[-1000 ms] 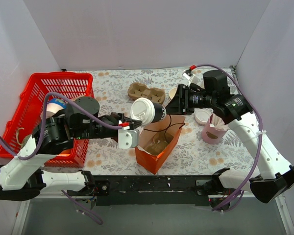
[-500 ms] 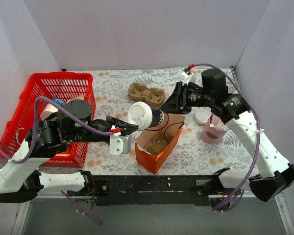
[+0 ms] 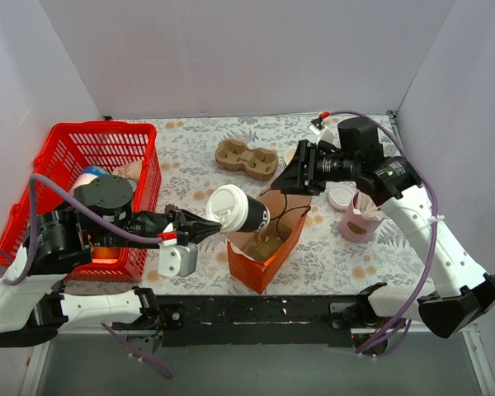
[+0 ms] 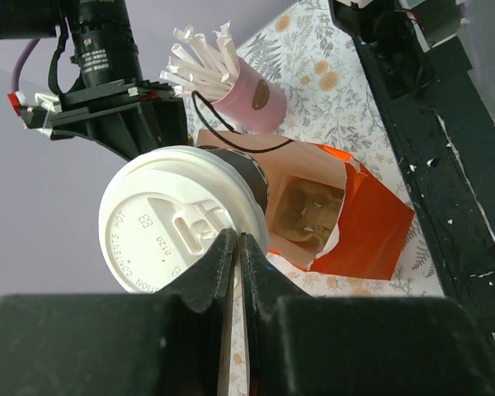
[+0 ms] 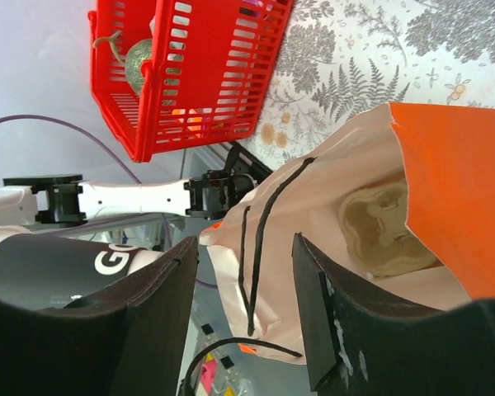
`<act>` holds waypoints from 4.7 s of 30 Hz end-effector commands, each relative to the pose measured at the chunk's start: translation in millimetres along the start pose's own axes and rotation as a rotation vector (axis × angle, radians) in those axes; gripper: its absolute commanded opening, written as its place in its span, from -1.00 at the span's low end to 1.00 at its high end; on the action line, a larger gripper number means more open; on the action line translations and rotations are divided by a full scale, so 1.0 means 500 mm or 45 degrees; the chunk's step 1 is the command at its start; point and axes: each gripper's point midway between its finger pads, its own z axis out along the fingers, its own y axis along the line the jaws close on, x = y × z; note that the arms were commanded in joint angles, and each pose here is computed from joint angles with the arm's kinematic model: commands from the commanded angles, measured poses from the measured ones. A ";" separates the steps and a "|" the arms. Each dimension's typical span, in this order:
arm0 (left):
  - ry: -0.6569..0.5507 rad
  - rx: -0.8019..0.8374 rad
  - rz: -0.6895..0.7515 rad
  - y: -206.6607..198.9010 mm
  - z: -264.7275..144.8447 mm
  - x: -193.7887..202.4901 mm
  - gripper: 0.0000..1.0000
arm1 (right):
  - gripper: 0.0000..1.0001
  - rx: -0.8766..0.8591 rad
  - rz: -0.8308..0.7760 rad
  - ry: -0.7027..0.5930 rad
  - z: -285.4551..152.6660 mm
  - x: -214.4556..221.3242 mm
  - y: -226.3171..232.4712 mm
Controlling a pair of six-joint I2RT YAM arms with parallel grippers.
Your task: Pack the takeout coffee
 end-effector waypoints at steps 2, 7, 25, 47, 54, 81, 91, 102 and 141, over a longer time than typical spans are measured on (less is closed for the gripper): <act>-0.075 0.096 0.035 -0.024 -0.008 -0.026 -1.00 | 0.12 -0.146 -0.005 0.027 -0.004 -0.002 0.051; -0.060 0.119 0.025 -0.027 0.009 -0.018 -1.00 | 0.12 -0.254 -0.037 0.073 0.003 -0.004 0.116; 0.050 0.099 -0.024 -0.012 0.063 0.027 -1.00 | 0.13 -0.102 -0.100 -0.015 0.149 -0.071 0.102; 0.365 0.040 -0.072 0.005 0.168 0.166 -1.00 | 0.40 -0.086 -0.278 -0.095 0.023 -0.048 0.140; 0.384 0.096 -0.079 0.002 0.200 0.174 -1.00 | 0.55 -0.022 -0.319 -0.310 -0.073 -0.047 0.129; 0.388 0.398 -0.094 -0.054 0.276 0.192 -1.00 | 0.83 0.217 -0.305 -0.607 -0.201 -0.036 0.049; 0.379 0.401 -0.079 -0.060 0.263 0.189 -1.00 | 0.78 0.296 -0.359 -0.391 -0.089 -0.057 0.008; 0.383 0.381 -0.065 -0.056 0.258 0.191 -1.00 | -0.14 0.271 -0.357 -0.228 -0.002 -0.075 -0.029; 0.543 0.200 -0.080 -0.015 0.329 0.274 -1.00 | 0.56 0.002 -0.247 -0.333 -0.016 -0.076 0.051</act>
